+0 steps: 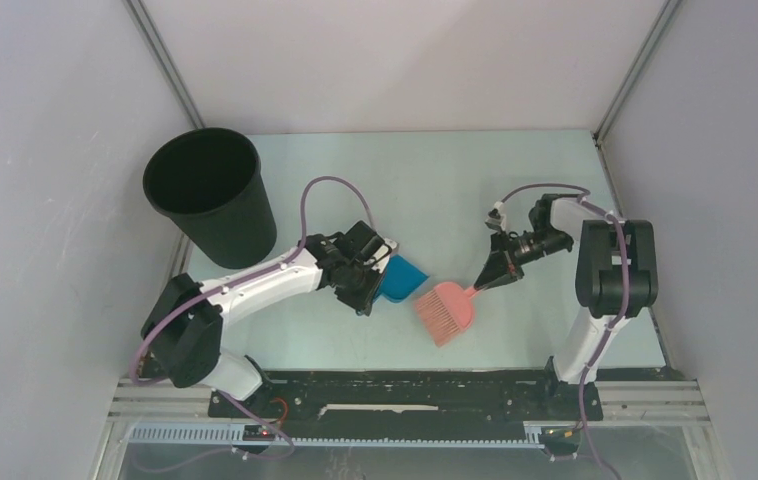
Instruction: Sweep away the paper scraps from the table
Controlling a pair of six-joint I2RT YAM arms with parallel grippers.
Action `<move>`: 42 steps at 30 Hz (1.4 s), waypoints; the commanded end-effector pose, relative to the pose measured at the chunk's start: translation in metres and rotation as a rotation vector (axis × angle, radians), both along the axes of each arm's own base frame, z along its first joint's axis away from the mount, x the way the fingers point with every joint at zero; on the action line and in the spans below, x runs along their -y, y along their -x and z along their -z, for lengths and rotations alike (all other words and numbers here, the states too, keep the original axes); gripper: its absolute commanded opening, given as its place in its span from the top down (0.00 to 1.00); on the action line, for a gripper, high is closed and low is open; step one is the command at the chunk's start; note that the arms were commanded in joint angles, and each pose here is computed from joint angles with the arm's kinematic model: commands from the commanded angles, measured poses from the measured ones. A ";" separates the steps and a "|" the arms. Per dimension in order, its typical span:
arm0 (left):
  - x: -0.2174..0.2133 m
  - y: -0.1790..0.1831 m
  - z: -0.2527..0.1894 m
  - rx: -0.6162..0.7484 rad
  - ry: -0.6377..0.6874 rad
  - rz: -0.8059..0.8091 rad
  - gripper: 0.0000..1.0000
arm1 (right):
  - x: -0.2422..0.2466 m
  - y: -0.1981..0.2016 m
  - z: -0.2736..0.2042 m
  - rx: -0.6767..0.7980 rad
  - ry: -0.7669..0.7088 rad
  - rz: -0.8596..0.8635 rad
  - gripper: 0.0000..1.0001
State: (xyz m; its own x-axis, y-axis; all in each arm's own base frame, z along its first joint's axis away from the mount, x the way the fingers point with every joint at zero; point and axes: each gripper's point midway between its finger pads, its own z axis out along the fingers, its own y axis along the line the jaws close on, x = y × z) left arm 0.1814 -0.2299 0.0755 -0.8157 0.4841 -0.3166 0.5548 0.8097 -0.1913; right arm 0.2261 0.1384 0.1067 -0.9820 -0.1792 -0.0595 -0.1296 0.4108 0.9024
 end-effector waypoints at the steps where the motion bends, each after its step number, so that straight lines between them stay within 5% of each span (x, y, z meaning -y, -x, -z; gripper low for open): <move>1: 0.001 0.000 0.004 -0.015 -0.003 0.004 1.00 | -0.013 0.006 0.013 -0.021 0.081 -0.065 1.00; 6: 0.004 0.003 0.009 -0.045 -0.005 0.006 0.97 | -0.016 0.006 0.027 -0.063 0.130 -0.078 1.00; 14: 0.004 0.003 0.010 -0.049 -0.007 0.004 0.74 | -0.020 0.009 0.038 -0.118 0.150 -0.105 0.97; 23: 0.009 0.007 0.010 -0.078 0.014 0.008 0.62 | -0.014 0.008 0.050 -0.049 0.258 -0.130 0.67; 29: 0.007 0.002 0.005 -0.043 0.012 -0.001 0.59 | -0.008 0.002 0.047 -0.019 0.275 -0.107 0.62; 32: 0.006 -0.001 0.002 -0.021 0.011 -0.004 0.46 | -0.002 -0.004 0.044 0.011 0.278 -0.070 0.58; 42: 0.007 -0.004 -0.008 0.020 0.037 0.009 0.28 | 0.024 -0.022 0.024 0.110 0.287 0.061 0.35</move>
